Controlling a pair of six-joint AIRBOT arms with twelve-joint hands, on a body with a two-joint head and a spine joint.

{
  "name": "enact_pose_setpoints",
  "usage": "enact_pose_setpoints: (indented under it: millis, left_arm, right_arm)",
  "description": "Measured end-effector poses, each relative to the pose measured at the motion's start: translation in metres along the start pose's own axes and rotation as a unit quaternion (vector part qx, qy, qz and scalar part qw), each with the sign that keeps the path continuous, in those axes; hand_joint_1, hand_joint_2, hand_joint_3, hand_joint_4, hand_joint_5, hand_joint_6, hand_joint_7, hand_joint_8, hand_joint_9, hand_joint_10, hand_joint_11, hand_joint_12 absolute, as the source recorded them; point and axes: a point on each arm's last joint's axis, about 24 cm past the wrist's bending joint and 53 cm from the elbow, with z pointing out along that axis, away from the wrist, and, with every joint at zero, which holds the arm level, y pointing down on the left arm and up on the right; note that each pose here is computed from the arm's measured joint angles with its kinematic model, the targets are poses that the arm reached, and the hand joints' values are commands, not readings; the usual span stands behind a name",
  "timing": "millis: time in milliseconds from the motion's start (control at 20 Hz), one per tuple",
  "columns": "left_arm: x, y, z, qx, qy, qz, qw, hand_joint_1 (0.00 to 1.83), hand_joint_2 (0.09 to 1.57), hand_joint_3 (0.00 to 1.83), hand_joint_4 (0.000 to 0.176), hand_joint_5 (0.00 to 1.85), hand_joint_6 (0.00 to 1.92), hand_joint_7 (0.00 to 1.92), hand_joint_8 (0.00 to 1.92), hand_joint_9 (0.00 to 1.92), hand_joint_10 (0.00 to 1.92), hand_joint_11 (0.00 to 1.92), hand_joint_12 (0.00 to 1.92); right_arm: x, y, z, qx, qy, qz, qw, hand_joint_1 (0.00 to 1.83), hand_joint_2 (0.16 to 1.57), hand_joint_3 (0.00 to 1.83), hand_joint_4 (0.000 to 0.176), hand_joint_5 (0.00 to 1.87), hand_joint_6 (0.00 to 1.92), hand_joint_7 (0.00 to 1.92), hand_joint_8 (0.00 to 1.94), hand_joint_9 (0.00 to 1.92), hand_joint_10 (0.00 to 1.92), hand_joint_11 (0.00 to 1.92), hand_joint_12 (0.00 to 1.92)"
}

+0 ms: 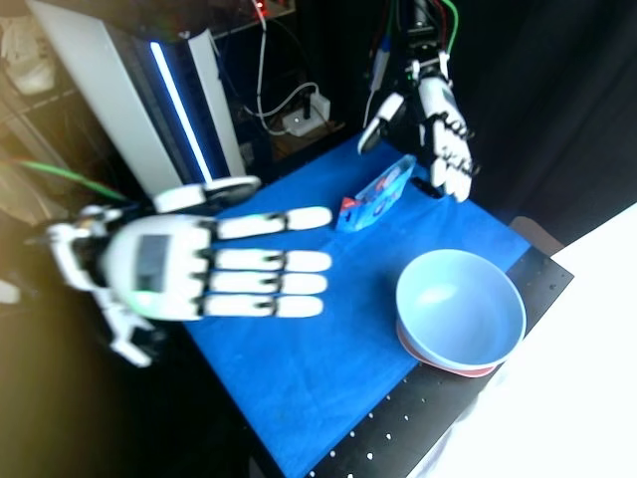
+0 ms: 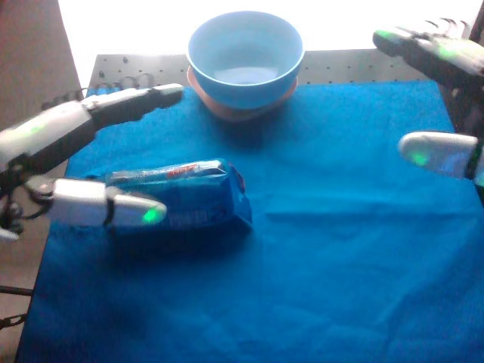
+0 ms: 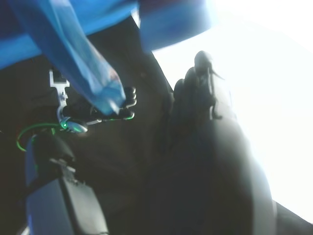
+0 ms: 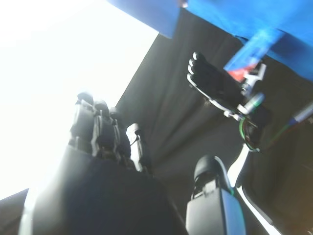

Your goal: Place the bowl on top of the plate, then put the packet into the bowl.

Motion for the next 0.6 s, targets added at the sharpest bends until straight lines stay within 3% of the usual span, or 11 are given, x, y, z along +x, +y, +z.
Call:
enact_pose_setpoints:
  millis: [50, 100, 150, 200, 350, 400, 450, 500, 550, 600]
  left_arm:
    - [0.005, 0.001, 0.008, -0.003, 0.01, 0.005, 0.9999, 1.05, 0.97, 0.0, 0.0, 0.68, 0.02, 0.67, 0.03, 0.68, 0.06, 0.36, 0.81]
    - [0.015, 0.003, 0.018, -0.006, 0.024, 0.01, 0.9996, 1.34, 1.08, 0.0, 0.0, 0.97, 0.59, 0.97, 0.78, 0.98, 0.9, 0.68, 1.17]
    - [0.023, 0.005, 0.022, -0.009, 0.035, 0.012, 0.9993, 1.37, 1.11, 0.0, 0.0, 0.95, 0.81, 0.92, 1.04, 0.97, 1.13, 0.78, 1.21]
    - [0.025, 0.005, 0.024, -0.011, 0.039, 0.012, 0.9991, 1.37, 1.13, 0.0, 0.0, 0.92, 0.86, 0.85, 1.18, 0.95, 1.23, 0.79, 1.22]
    - [0.014, 0.011, 0.025, -0.02, 0.031, 0.012, 0.9993, 1.37, 1.11, 0.0, 0.0, 0.98, 0.79, 0.91, 1.07, 1.02, 1.19, 0.88, 1.28]
    - [0.011, 0.011, 0.024, -0.023, 0.031, 0.018, 0.9991, 1.25, 1.13, 0.0, 0.0, 0.98, 0.85, 0.92, 1.17, 0.99, 0.96, 0.85, 1.31]
    - [0.004, 0.011, 0.025, -0.024, 0.027, 0.027, 0.999, 1.22, 1.14, 0.0, 0.0, 0.96, 0.89, 0.9, 1.24, 0.99, 0.86, 0.82, 1.3]
    - [-0.004, 0.01, 0.026, -0.025, 0.02, 0.033, 0.9989, 1.34, 1.12, 0.0, 0.0, 0.95, 0.84, 0.88, 1.15, 0.99, 1.14, 0.8, 1.29]
    - [-0.013, 0.006, 0.027, -0.02, 0.012, 0.037, 0.999, 1.36, 1.12, 0.0, 0.0, 0.97, 0.81, 0.88, 1.12, 0.93, 1.24, 0.78, 1.25]
    - [-0.021, 0.001, 0.028, -0.013, 0.005, 0.04, 0.9991, 1.37, 1.12, 0.0, 0.0, 0.99, 0.81, 0.89, 1.11, 0.9, 1.27, 0.65, 1.14]
  right_arm:
    - [-0.002, -0.006, -0.005, 0.011, -0.005, 0.005, 0.9999, 0.23, 1.14, 0.01, 0.176, 0.0, 0.0, 0.0, 0.0, 0.0, 0.0, 0.0, 0.0]
    - [-0.002, -0.012, -0.012, 0.024, -0.012, 0.012, 0.9996, 0.22, 1.18, 0.02, 0.176, 0.0, 0.0, 0.0, 0.0, 0.0, 0.0, 0.0, 0.0]
    - [-0.002, -0.012, -0.015, 0.024, -0.015, 0.015, 0.9995, 0.22, 1.19, 0.02, 0.176, 0.0, 0.0, 0.0, 0.0, 0.0, 0.0, 0.0, 0.0]
    - [-0.001, -0.011, -0.017, 0.023, -0.016, 0.018, 0.9995, 0.21, 1.2, 0.02, 0.176, 0.0, 0.0, 0.0, 0.0, 0.0, 0.0, 0.0, 0.0]
    - [-0.004, -0.011, -0.018, 0.021, -0.022, 0.02, 0.9993, 0.16, 1.2, 0.01, 0.176, 0.0, 0.0, 0.0, 0.0, 0.0, 0.0, 0.0, 0.0]
    - [-0.004, -0.01, -0.019, 0.021, -0.023, 0.02, 0.9993, 0.09, 1.21, 0.01, 0.176, 0.0, 0.0, 0.0, 0.0, 0.0, 0.0, 0.0, 0.0]
    - [-0.003, -0.011, -0.021, 0.022, -0.022, 0.021, 0.9993, 0.08, 1.22, 0.02, 0.176, 0.0, 0.0, 0.0, 0.0, 0.0, 0.0, 0.0, 0.0]
    - [-0.001, -0.013, -0.022, 0.024, -0.021, 0.022, 0.9992, 0.11, 1.23, 0.01, 0.176, 0.0, 0.0, 0.0, 0.0, 0.0, 0.0, 0.0, 0.0]
    - [-0.001, -0.015, -0.023, 0.027, -0.02, 0.022, 0.9992, 0.11, 1.22, 0.01, 0.176, 0.0, 0.0, 0.0, 0.0, 0.0, 0.0, 0.0, 0.0]
    - [-0.002, -0.017, -0.024, 0.031, -0.023, 0.024, 0.999, 0.13, 1.2, 0.0, 0.176, 0.0, 0.0, 0.0, 0.0, 0.0, 0.0, 0.0, 0.0]
